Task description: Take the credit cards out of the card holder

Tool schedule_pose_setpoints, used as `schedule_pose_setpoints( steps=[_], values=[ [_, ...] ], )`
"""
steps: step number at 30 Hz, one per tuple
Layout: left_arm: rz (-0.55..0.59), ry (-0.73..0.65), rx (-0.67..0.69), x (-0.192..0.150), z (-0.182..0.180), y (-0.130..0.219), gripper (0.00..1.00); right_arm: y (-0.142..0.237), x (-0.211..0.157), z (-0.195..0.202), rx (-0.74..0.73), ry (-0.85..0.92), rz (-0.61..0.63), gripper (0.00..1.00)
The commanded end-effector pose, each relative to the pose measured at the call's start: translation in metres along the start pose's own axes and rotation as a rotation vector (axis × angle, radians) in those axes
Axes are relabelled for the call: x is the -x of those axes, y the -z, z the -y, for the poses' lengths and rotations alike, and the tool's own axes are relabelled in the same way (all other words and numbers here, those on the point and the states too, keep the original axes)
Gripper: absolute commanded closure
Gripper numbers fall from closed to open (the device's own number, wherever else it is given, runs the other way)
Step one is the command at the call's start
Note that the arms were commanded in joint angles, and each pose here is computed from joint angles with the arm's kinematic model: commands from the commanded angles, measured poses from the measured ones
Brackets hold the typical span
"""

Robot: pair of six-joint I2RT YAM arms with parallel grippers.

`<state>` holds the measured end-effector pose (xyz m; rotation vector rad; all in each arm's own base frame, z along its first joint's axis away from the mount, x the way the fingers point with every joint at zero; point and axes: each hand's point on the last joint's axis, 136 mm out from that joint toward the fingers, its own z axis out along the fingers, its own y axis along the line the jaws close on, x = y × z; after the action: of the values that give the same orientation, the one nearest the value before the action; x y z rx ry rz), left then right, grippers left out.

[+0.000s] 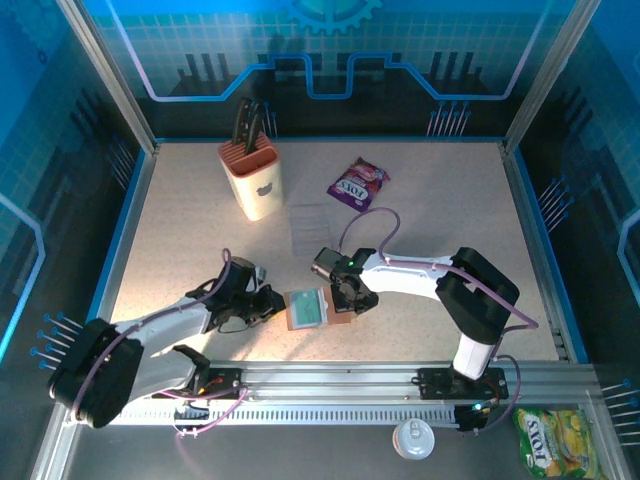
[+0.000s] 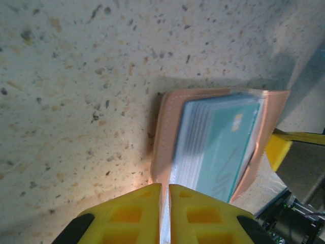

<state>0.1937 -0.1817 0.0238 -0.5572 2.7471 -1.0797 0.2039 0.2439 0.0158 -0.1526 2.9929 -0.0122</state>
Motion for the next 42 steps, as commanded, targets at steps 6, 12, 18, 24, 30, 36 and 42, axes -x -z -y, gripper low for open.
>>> schedule_pose_setpoints(
  steps=[6,12,18,24,30,36,42],
  values=[
    [-0.027,-0.015,-0.001,-0.005,0.008,-0.007,0.89,0.0,-0.034,0.012,-0.028,-0.013,-0.085,0.94],
    [-0.009,-0.014,0.008,-0.002,0.008,-0.006,0.9,0.005,-0.035,0.021,-0.042,-0.002,-0.054,0.89],
    [-0.019,-0.008,0.007,-0.002,0.01,-0.009,0.91,0.008,-0.036,0.023,-0.04,0.015,-0.05,0.83],
    [-0.004,-0.039,-0.037,-0.003,0.029,0.0,0.91,0.015,-0.036,0.027,-0.036,0.015,-0.032,0.74],
    [-0.032,-0.074,-0.029,-0.011,0.037,-0.002,0.91,0.026,-0.035,0.03,-0.042,0.025,-0.022,0.63],
    [-0.048,-0.064,0.016,-0.016,0.026,-0.013,0.95,0.04,-0.032,0.032,-0.031,0.025,0.004,0.6],
    [-0.036,-0.048,0.052,-0.017,0.013,-0.015,0.98,0.069,-0.025,0.026,0.011,0.03,0.056,0.57]
  ],
)
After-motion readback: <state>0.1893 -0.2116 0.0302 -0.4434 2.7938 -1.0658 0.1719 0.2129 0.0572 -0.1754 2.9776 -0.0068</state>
